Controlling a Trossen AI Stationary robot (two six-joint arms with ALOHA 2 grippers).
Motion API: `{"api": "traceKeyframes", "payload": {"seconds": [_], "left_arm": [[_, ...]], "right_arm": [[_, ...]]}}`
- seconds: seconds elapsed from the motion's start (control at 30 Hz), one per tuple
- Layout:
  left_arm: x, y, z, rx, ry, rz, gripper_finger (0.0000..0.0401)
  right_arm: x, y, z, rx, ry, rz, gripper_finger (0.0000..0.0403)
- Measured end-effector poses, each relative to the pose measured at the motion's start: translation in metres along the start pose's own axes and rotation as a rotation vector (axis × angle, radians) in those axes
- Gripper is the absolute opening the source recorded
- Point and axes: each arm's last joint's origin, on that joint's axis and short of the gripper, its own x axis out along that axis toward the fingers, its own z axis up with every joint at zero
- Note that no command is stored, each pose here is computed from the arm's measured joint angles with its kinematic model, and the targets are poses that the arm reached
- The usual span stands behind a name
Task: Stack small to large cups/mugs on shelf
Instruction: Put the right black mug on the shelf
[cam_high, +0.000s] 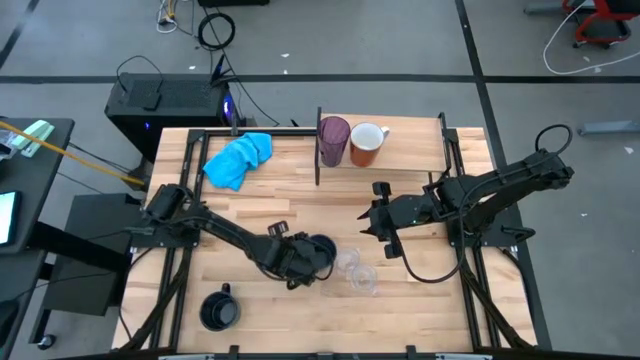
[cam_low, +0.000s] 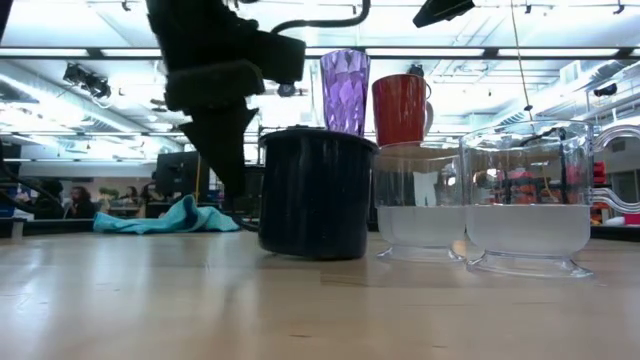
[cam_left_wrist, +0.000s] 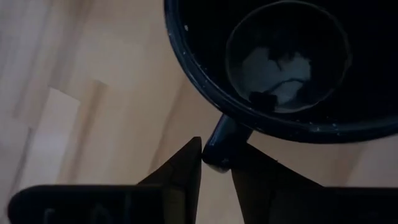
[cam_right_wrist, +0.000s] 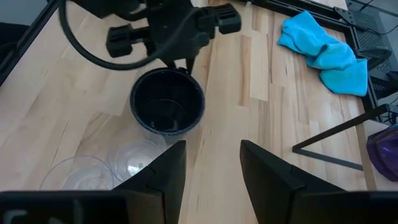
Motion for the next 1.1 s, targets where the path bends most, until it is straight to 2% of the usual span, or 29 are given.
{"api": "traceKeyframes", "payload": {"seconds": [0.2,0.57,0.67,0.9,1.1], "left_arm": [[0.007,0.013,0.010,0.016,0.008,0.023,0.0083],[0.020,0.039,0.026,0.017,0.027,0.060,0.0094],[0.021,0.040,0.027,0.032,0.026,0.064,0.0115],[0.023,0.047,0.030,0.058,0.016,0.112,0.0190],[0.029,0.061,0.036,0.122,0.006,0.188,0.0209]], "right_arm": [[0.000,0.000,0.000,-0.001,0.000,0.000,0.0158],[0.000,0.000,0.000,0.000,0.000,0.000,0.0158],[0.000,0.000,0.000,-0.001,0.004,0.001,0.0158],[0.000,0.000,-0.001,-0.002,0.007,0.001,0.0158],[0.000,0.000,-0.001,-0.002,0.007,0.001,0.0158]]}}
